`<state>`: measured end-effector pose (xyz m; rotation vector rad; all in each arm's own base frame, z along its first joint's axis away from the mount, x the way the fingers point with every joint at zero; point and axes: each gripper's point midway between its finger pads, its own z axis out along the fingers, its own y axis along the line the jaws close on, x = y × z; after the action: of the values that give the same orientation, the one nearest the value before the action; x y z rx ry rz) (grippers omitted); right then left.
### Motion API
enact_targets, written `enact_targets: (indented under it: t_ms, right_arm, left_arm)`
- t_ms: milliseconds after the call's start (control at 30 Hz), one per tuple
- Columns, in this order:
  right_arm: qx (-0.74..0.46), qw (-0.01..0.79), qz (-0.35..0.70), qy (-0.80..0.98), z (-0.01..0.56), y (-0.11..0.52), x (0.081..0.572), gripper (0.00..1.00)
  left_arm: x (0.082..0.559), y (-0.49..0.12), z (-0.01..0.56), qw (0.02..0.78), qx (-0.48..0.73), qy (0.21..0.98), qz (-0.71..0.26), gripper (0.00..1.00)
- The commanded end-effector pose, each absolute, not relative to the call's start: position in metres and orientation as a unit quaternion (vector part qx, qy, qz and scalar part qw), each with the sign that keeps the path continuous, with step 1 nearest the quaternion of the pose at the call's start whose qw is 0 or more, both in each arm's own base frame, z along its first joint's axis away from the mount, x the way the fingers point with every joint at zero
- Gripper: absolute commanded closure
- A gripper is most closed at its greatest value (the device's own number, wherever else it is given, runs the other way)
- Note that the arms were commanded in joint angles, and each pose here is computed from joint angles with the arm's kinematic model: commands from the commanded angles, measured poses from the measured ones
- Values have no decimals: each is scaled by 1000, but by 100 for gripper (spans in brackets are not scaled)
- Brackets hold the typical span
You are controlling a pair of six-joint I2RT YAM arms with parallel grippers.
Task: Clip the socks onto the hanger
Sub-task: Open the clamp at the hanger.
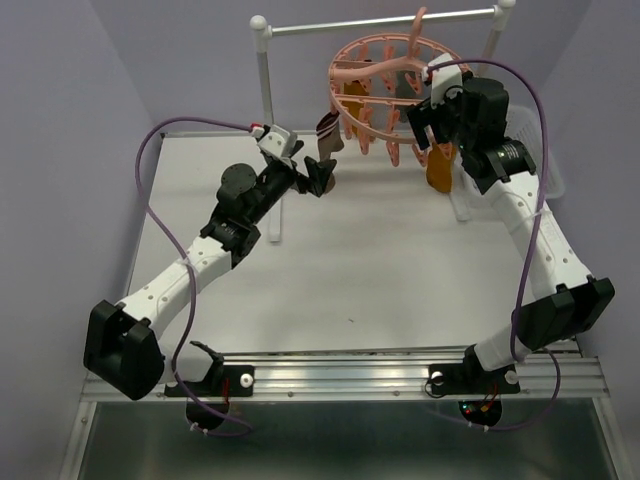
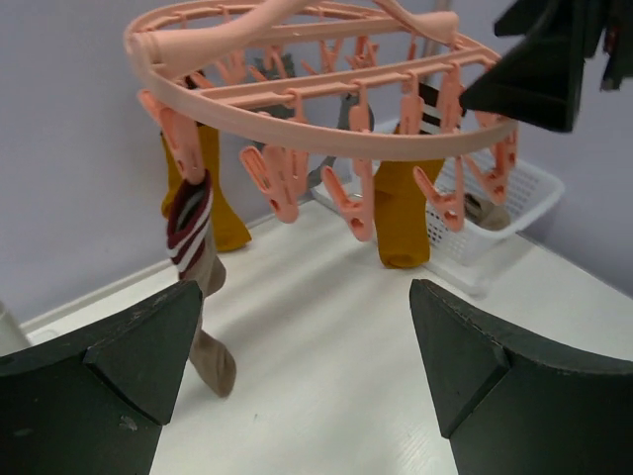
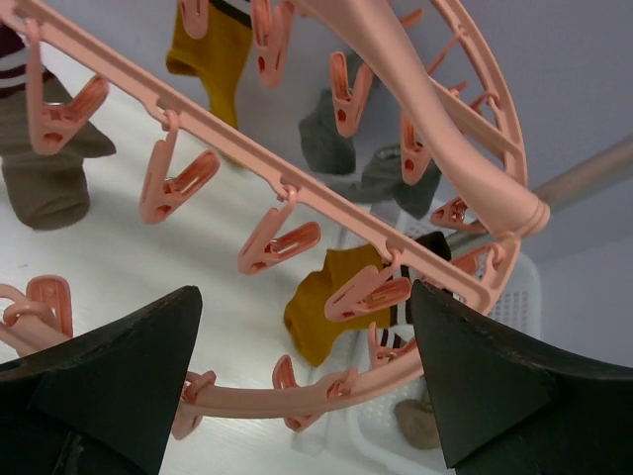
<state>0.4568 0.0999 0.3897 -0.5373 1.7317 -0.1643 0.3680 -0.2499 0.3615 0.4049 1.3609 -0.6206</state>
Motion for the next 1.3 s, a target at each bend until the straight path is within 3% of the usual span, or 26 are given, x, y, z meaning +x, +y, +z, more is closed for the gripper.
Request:
enact_targets:
  t_ms: [0,233,500,833,1267]
  right_arm:
    - [-327,627,-43,706,414,123,449,9]
    - [-356,621,17,698,433,143,433,18]
    - [-345,596,15,725,405,142,447,29]
    - [-354,587,31,727,399,150,453,32]
    - [-352,581,33,733,396,150,453,34]
  left_arm:
    - [356,-280,386,723,268,552,-317,1]
    - [362,-304,383,711,301,531,-350,1]
    - [378,-334,393,682,300,526,-410,1]
    - [423,-344,385,692,267,547,-388,1]
    - [435,-338,371,690,284,548,-378,1]
